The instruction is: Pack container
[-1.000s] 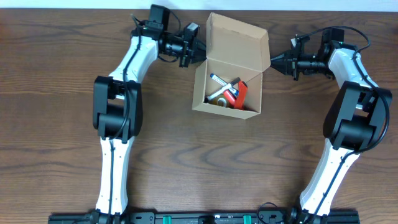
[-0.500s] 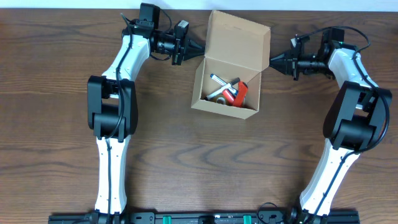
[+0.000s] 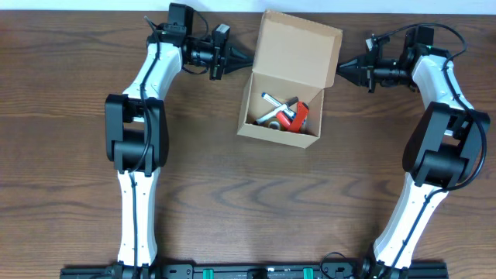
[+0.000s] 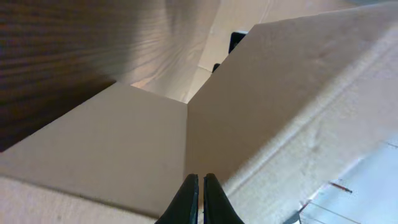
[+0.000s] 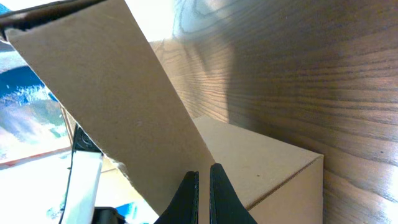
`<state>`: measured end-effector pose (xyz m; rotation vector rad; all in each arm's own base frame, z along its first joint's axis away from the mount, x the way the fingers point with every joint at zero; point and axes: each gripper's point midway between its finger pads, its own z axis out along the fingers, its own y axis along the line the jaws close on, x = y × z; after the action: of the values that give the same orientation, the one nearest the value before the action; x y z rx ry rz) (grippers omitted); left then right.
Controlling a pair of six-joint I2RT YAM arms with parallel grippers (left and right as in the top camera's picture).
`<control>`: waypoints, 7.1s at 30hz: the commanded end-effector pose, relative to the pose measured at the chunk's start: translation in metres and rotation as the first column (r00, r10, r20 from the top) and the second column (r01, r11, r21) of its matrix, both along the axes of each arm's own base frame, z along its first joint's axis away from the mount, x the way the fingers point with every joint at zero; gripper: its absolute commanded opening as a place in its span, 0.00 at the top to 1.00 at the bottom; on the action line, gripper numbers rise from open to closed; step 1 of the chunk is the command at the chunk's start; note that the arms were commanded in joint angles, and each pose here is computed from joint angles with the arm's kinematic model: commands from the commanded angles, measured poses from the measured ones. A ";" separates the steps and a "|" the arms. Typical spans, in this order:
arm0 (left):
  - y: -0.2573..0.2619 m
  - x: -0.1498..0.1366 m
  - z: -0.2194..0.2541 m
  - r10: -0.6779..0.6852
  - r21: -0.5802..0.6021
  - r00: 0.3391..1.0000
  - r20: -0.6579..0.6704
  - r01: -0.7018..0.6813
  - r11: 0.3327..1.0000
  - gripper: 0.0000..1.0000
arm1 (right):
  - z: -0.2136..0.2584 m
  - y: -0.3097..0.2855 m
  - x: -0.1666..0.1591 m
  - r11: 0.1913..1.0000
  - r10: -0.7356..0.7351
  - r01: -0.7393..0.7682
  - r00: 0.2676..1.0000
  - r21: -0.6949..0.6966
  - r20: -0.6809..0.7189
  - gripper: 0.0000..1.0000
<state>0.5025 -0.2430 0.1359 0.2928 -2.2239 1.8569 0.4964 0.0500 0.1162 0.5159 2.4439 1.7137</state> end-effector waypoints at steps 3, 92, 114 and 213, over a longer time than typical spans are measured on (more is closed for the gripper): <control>0.004 0.004 0.004 0.003 -0.003 0.999 0.037 -0.003 1.000 0.94 | 0.017 0.008 0.002 0.999 0.023 -0.024 0.999 0.021 0.047 0.99; 0.041 0.005 -0.007 0.067 0.035 0.997 -0.038 -0.066 0.997 0.94 | -0.024 0.030 0.014 0.977 -0.055 0.079 0.991 0.196 -0.124 0.99; 0.042 0.004 -0.008 0.072 0.040 0.996 -0.058 -0.069 0.997 0.94 | -0.062 0.039 -0.001 0.984 -0.128 0.163 0.928 0.072 -0.351 0.99; 0.025 -0.025 -0.060 0.046 0.143 0.967 -0.251 -0.010 0.990 0.94 | -0.011 0.029 0.028 0.963 -0.075 0.108 0.987 0.245 -0.141 0.99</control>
<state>0.4741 -0.2204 0.0737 0.5462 -2.2074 1.5532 0.5208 0.0912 0.1125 0.7000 2.2575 2.0590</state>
